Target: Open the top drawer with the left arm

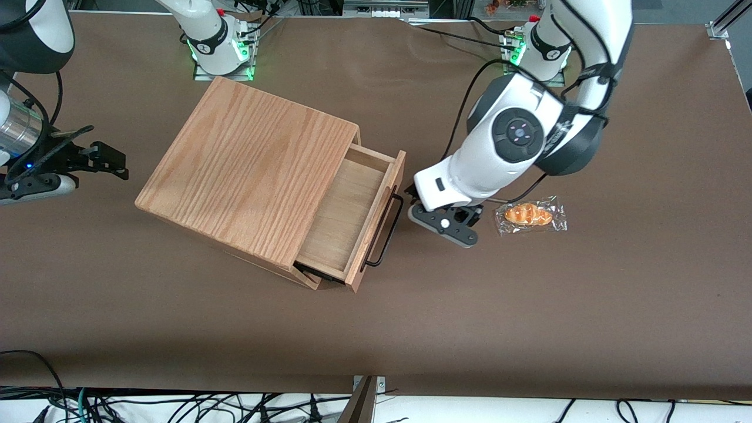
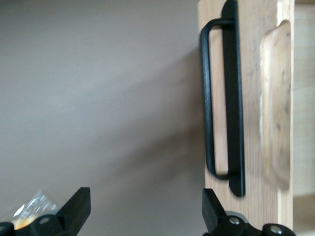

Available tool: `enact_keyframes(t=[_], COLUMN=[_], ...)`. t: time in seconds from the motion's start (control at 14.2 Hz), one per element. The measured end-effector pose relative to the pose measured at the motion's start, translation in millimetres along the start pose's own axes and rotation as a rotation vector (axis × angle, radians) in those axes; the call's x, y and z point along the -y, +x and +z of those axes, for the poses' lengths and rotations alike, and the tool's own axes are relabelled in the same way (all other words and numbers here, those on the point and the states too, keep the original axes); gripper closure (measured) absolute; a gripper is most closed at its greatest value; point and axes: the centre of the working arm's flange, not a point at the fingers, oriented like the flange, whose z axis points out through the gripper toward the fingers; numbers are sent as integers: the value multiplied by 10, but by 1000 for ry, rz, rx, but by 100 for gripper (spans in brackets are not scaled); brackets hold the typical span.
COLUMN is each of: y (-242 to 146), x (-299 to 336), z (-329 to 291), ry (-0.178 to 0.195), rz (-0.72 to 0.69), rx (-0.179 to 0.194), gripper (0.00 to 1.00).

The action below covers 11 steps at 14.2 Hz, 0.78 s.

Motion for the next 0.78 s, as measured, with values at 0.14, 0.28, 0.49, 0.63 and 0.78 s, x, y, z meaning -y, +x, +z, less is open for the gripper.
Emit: enact_keyframes(t=[0.14, 0.28, 0.49, 0.63, 0.78], y=[-143, -314, -600, -773, -894], x=[213, 507, 1058, 1275, 1486], z=[-296, -600, -1046, -1284, -1424], ry=[7, 15, 103, 160, 163], rz=[-29, -72, -140, -175, -215], rx=[41, 85, 130, 147, 146], gripper=[0, 0, 0, 0, 0])
